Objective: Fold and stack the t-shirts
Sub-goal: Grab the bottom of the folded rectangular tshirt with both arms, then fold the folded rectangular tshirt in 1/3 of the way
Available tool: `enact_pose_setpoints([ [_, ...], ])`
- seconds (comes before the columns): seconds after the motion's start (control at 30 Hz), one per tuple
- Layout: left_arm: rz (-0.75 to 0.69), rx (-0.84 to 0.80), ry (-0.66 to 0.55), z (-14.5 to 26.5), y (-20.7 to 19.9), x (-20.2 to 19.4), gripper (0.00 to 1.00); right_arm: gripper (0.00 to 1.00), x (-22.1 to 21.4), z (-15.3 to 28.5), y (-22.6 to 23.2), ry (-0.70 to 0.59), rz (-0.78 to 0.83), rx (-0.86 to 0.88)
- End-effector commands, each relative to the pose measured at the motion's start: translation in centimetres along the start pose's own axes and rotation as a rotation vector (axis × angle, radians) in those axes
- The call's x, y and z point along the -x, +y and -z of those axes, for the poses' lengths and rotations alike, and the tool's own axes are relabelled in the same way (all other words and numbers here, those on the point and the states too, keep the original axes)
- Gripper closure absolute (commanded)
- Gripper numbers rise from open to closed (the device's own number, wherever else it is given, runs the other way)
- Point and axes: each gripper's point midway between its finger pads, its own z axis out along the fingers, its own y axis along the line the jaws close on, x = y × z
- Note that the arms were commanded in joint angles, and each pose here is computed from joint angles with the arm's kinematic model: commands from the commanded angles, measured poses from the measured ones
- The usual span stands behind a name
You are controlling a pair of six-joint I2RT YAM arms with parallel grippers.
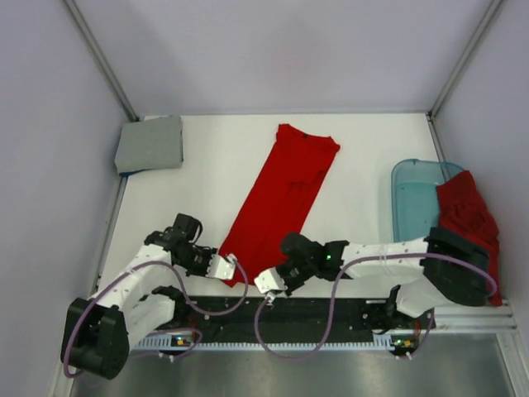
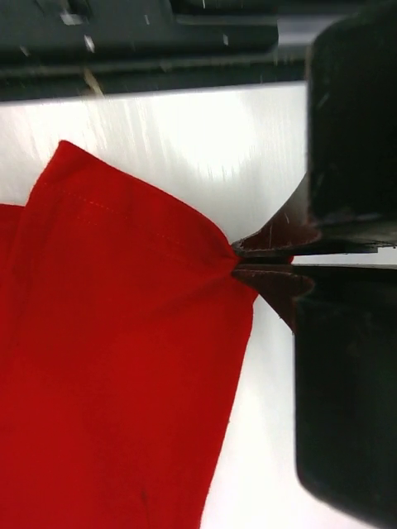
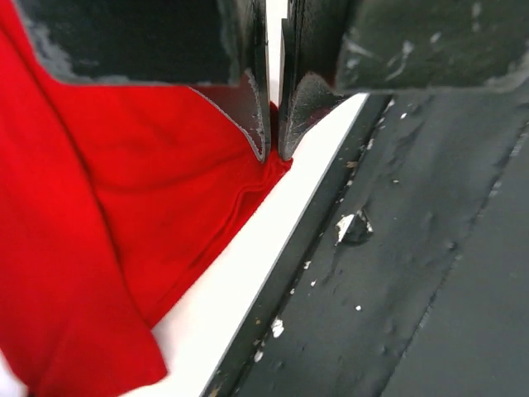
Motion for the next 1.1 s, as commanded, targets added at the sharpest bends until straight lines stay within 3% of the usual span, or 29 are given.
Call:
enact_pose_setpoints([
  [0.0,0.152,-0.022,-0.06,2.0,-0.1,2.4,1.0,1.0,3.8,3.4,-0.6,-0.159,-0.142,-0.148],
  [0.23,0.313,0.174,-0.195,5.3,8.8,6.9,1.0,1.0,2.1,9.6,-6.5,-0.291,-0.381,-0.458],
  [0.5,0.426,0.306,-0.145,6.6,21.5,7.8,1.0,1.0,-4.2,16.5,-14.0,-0.248,-0.502,-0.727],
  [0.8,0.502,0.311,-0.071,3.1,31.1,6.4,1.0,1.0,-11.8,18.2,-19.0,-0.11,-0.509,-0.782],
  [1.07,0.51,0.283,-0.037,-0.5,33.9,5.3,1.0,1.0,-16.3,17.9,-21.2,-0.015,-0.566,-0.733],
])
